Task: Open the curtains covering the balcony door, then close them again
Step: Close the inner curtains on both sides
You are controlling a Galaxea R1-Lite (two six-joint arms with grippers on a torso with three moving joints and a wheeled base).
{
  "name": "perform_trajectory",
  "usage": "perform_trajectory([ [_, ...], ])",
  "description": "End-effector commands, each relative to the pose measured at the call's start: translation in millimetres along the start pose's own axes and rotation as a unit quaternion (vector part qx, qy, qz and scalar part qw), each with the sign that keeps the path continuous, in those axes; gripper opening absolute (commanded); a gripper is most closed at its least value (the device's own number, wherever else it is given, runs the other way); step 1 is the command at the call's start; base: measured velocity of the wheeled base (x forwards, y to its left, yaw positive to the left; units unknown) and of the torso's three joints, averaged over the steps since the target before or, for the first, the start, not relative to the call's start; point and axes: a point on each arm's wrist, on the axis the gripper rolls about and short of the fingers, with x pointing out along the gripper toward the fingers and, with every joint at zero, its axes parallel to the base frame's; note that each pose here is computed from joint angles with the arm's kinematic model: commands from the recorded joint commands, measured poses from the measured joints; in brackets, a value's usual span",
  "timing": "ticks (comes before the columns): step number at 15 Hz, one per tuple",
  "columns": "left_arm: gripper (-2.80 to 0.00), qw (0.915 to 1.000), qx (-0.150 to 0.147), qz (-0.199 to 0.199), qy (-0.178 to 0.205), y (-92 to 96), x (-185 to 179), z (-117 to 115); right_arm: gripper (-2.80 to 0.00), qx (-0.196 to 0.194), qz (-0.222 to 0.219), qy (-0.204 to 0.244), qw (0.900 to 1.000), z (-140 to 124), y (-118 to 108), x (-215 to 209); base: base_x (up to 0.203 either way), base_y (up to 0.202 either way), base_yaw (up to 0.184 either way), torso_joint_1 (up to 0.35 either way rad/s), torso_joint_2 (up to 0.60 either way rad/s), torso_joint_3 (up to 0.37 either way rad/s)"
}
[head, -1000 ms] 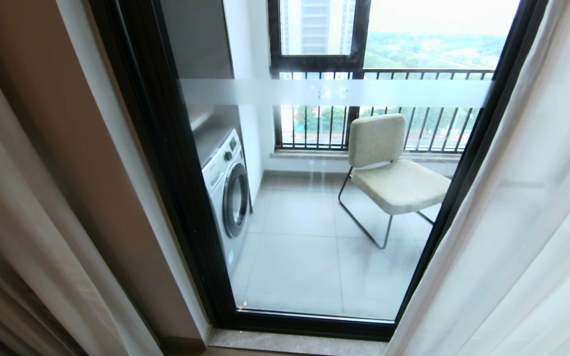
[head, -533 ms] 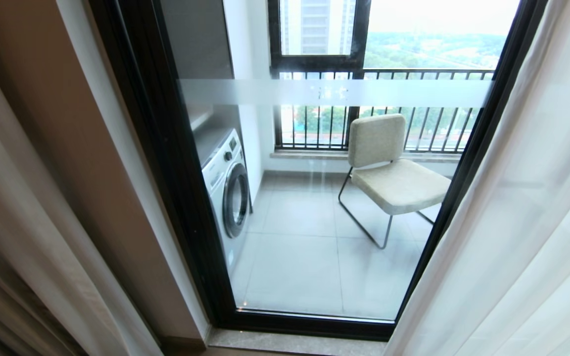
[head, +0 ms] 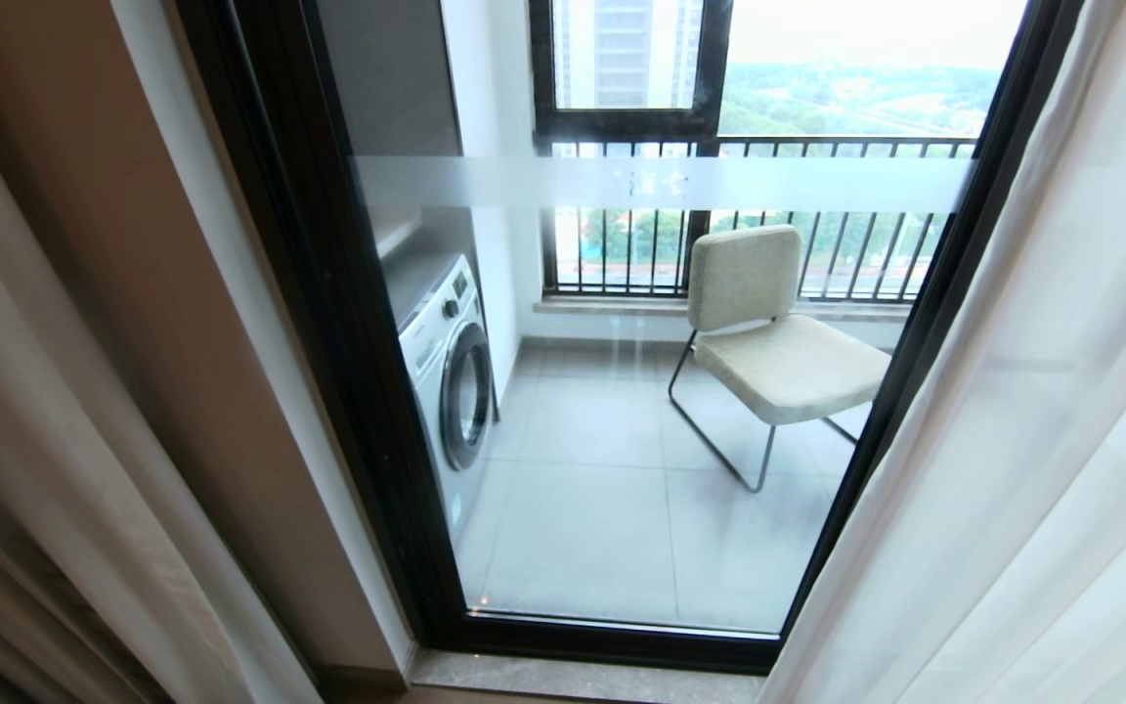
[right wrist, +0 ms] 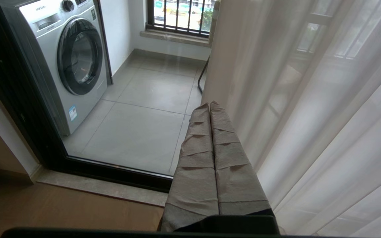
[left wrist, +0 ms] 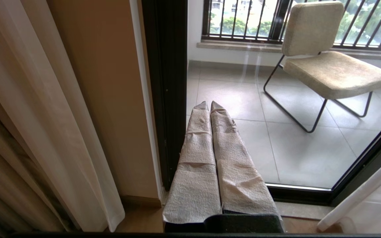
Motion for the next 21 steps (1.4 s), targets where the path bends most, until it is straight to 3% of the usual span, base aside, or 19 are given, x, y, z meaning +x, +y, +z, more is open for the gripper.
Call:
perform_trajectory([
  [1, -2.8, 1.0, -0.001, 0.0, 0.0, 0.0, 0.0, 0.0, -2.8, 0.0, 0.0, 0.0, 1.0, 0.0, 0.0, 0.0, 0.0, 0.0, 0.0, 0.0, 0.0, 0.0],
  [21, -2.8, 1.0, 0.0, 0.0, 0.0, 0.0, 0.0, 0.0, -2.8, 0.001, 0.0, 0.0, 1.0, 0.0, 0.0, 0.0, 0.0, 0.0, 0.0, 0.0, 0.0, 0.0],
])
